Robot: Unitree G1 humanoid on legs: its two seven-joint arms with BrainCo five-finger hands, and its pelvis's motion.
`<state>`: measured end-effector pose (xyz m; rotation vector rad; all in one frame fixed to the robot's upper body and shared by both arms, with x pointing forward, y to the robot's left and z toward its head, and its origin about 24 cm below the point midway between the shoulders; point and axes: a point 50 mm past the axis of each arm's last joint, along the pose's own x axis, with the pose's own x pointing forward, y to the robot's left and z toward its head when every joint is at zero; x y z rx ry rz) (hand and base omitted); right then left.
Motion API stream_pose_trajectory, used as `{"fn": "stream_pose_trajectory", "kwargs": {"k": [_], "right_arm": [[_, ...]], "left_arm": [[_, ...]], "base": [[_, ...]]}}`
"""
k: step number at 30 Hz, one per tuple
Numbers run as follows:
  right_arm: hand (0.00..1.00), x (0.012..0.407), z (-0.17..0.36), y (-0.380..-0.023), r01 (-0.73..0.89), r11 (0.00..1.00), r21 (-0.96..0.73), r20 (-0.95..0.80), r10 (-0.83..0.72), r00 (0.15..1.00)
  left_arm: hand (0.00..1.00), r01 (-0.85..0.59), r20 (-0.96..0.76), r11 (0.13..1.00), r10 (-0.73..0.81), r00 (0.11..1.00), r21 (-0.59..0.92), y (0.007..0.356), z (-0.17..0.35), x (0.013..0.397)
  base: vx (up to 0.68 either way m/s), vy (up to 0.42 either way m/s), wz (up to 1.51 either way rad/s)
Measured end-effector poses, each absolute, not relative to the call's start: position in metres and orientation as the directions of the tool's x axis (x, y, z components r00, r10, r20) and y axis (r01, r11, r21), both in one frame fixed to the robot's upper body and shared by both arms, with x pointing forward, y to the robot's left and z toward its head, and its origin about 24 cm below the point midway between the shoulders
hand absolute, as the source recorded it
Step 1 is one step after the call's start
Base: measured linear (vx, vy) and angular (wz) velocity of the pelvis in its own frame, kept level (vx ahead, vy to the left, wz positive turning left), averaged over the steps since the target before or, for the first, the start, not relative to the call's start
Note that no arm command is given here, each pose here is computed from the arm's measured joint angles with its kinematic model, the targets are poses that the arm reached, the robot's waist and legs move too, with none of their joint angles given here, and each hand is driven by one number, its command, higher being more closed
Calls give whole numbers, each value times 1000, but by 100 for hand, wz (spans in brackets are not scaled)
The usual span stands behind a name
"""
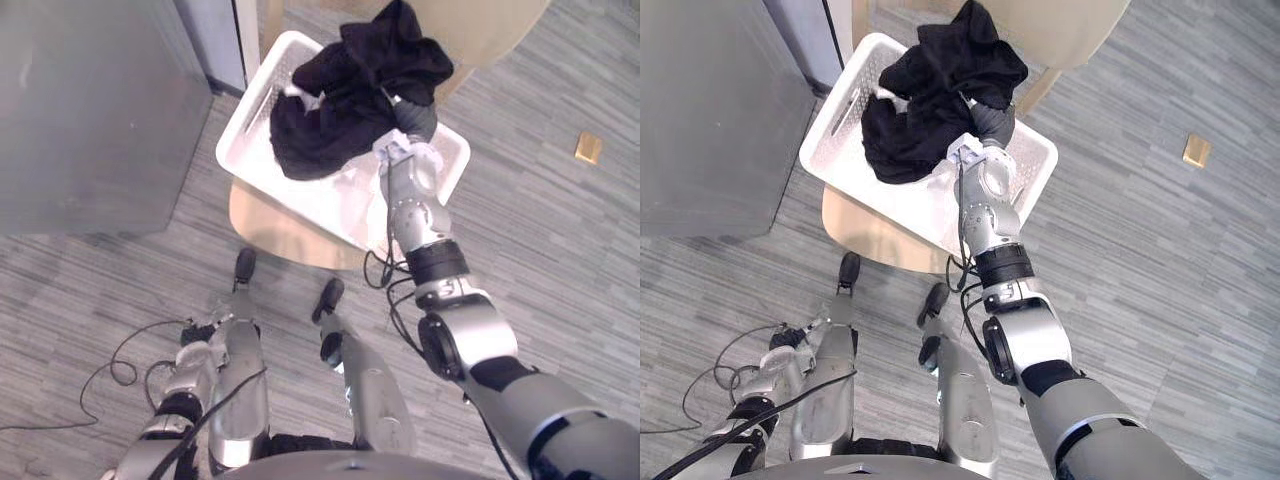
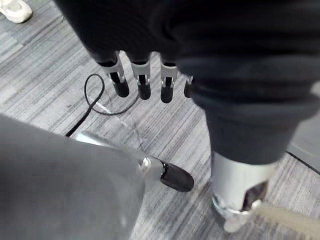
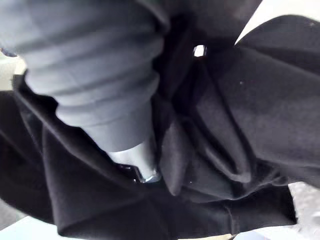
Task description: Pick up the laundry basket with both hands and put the clothes into the washing machine.
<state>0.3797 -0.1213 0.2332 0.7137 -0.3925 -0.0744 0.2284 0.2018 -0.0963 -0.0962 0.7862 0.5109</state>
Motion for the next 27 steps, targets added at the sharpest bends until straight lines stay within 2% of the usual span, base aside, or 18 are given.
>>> {"fn": "stream_pose_trajectory", "kwargs": {"k": [5,12,19,27], "right_arm": [[100,358,227,-111,-164,754,636,392,-133,910],[100,336,173,-102,-153,775,613,295,-45,954],[100,322,168,-86,-245,790,562,326,60,943],[100,321,165,-76,-283,797,534,306,130,943]], "left_arm": [[0,-447,-683,890,384,621,93,198,-95,219],[0,-379,-599,922,346,722,76,188,-78,213],[0,-321,-349,946,290,891,-33,177,-16,243],[0,-257,-215,964,236,948,-71,169,14,259]], "base": [[51,-6,-6],[115,-9,-10],[76,-4,-6],[-6,19,-10]]}}
